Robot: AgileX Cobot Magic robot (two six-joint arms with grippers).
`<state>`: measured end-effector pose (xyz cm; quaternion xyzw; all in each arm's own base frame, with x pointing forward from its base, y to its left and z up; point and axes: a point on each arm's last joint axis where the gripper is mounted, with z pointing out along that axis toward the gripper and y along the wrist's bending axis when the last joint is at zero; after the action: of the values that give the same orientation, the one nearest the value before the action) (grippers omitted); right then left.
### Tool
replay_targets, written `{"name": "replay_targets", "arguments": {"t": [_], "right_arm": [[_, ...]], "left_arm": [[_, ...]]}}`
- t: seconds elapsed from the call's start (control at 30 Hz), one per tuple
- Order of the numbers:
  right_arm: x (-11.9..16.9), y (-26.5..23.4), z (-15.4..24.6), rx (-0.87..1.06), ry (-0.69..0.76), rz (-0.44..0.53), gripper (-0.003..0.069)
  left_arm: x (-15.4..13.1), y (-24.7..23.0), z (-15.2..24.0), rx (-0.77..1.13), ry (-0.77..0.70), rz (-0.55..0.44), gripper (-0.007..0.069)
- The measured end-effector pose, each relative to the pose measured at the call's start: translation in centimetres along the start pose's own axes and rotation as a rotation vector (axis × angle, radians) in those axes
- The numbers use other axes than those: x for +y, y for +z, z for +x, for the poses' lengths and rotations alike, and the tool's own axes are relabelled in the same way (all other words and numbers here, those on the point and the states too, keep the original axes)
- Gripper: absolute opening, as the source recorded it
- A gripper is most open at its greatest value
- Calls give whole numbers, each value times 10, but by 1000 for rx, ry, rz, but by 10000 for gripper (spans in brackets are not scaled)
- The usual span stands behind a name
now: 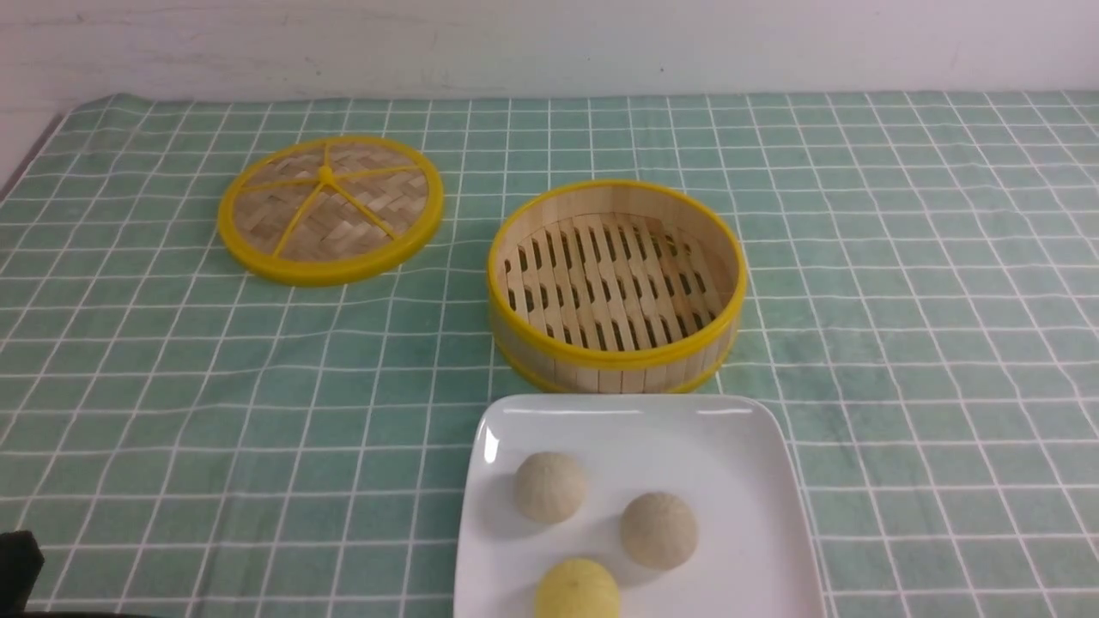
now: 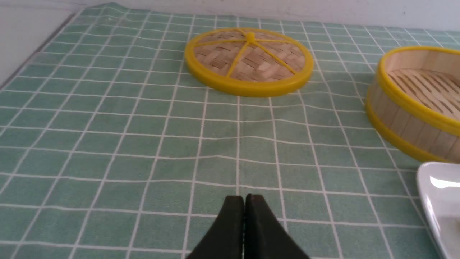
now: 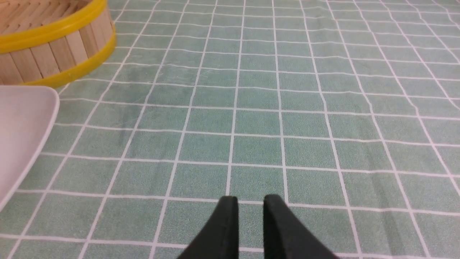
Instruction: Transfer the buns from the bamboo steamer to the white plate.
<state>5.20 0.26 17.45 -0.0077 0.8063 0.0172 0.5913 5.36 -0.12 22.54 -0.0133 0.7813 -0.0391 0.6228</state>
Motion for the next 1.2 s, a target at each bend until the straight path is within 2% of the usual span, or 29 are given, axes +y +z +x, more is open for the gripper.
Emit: {"name": "replay_targets", "arguments": {"t": [0.3, 1.2], "right_arm": [[0, 0, 0, 0, 0, 0, 145], [0, 0, 0, 0, 0, 0, 181]], "left_arm": [[6, 10, 48, 59, 0, -40, 45], [6, 11, 52, 65, -7, -37, 71]]}}
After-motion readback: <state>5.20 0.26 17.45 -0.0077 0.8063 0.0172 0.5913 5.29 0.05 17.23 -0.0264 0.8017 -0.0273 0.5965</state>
